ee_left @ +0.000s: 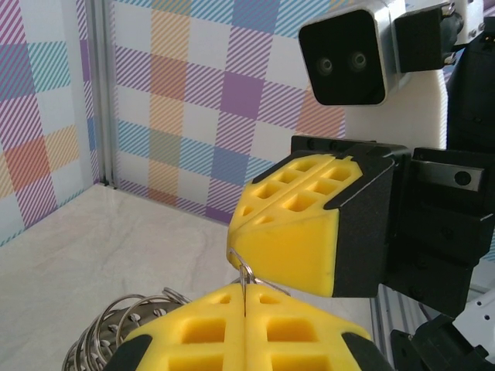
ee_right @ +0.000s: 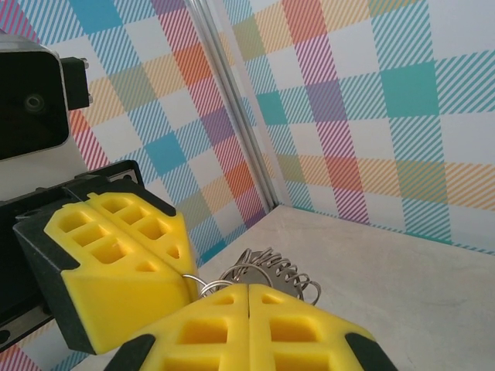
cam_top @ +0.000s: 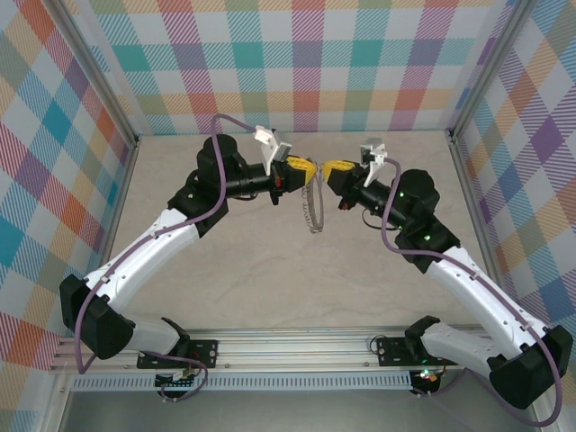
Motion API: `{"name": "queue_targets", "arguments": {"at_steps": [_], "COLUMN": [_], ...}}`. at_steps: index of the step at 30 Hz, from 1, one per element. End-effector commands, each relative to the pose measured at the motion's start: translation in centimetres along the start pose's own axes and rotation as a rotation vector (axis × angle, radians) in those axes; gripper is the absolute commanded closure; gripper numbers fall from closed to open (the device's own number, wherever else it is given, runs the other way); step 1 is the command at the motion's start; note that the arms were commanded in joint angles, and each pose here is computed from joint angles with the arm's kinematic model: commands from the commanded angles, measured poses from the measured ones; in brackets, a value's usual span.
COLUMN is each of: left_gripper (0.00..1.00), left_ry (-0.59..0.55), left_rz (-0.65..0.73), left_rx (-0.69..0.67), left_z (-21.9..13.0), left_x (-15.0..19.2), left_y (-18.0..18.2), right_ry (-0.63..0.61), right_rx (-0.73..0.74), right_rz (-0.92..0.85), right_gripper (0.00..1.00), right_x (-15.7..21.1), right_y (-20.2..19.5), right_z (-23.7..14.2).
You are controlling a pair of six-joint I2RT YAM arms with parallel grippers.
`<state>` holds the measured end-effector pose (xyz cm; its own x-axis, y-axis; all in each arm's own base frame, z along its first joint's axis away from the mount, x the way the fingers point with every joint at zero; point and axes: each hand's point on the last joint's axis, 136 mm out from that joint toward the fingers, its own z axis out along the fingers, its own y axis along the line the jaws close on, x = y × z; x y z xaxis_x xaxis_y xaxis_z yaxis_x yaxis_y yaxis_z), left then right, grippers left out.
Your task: Put the keys on the keyring
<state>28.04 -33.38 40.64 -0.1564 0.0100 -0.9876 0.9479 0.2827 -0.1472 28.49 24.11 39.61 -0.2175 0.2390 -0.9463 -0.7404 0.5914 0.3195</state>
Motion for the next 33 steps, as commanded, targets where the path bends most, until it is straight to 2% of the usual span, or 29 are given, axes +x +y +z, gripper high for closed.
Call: {"name": "queue_targets", "arguments": {"at_steps": [1,10,21,25,29,30,33], "left_gripper": [1.00,1.00,1.00,1.00,1.00,1.00,1.00], "left_ry": [-0.129,-0.177,-0.177,-0.169,-0.168,-0.168,-0.168], "left_rz": [0.085,0.091,0.088,0.089,0.091,0.091,0.087], "left_rx": [0.032,-0.004,-0.011,-0.029,-0.079,-0.091,-0.134], "left_z": [-1.4,-1.8,-1.8,-1.9,-2.3,-2.5,-3.2], "left_x": [-4.1,-4.7,-4.6,-4.2,-3.5,-3.4,-2.7], "left_y": [-2.2,-1.9,-1.7,-1.5,-0.9,-0.7,-0.4], "right_ry": [0.017,0.027,0.033,0.065,0.125,0.138,0.205], "right_rx": [0.020,0.035,0.037,0.103,0.234,0.260,0.374], "right_rz": [0.034,0.069,0.086,0.102,0.199,0.229,0.317], "right_gripper": [1.00,1.00,1.00,1.00,1.00,0.98,0.69], "right_x": [0.9,1.7,2.0,2.9,5.3,5.9,8.6], "right_y": [-1.1,-1.6,-1.7,-3.2,-6.7,-7.6,-10.9], "right_z": [0.5,0.0,-0.3,-0.3,-0.8,-0.9,-1.7]}}
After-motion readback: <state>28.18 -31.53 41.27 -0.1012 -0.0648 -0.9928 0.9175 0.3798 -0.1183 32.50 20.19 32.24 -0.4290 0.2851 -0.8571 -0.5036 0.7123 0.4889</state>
